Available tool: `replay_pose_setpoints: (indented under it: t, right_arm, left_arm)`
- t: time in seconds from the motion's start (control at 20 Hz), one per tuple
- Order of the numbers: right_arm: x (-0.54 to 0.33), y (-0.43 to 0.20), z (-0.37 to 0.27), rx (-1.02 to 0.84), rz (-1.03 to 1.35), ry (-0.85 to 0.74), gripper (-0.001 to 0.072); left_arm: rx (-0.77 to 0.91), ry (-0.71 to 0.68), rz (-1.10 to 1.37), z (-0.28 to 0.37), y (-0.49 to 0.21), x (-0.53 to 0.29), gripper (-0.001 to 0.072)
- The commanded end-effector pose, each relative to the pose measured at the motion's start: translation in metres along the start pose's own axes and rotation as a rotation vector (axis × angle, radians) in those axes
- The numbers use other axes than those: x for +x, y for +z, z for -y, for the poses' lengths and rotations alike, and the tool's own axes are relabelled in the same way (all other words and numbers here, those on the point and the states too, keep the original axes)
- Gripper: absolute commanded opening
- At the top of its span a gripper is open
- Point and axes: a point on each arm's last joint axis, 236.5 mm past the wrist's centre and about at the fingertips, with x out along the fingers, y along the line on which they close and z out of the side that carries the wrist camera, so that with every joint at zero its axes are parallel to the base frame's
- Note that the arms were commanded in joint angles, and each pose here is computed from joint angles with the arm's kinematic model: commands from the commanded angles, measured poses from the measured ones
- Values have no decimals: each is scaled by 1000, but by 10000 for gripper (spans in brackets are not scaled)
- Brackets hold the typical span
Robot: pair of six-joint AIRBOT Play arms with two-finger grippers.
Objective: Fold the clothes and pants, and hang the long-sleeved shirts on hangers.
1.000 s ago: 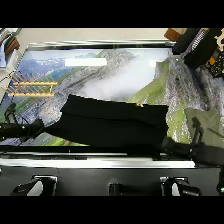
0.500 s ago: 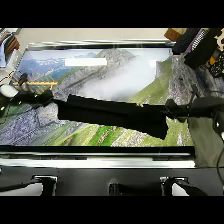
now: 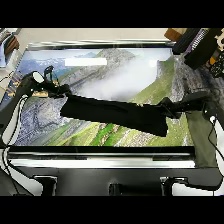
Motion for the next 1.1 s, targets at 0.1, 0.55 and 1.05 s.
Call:
replay_pose_setpoints:
  t: [0.1,0.55,1.05]
  right_arm:
    - [-75,10,29,-121,13,-7,686]
    - [-13,-33,61,19,-202,193,696]
    - [22,-23,58,-20,-162,146,691]
  left_arm:
    - [56,47,-10,0,6,-42,697]
    - [113,102,62,7,7,-121,697]
    - [111,105,19,6,-3,-120,697]
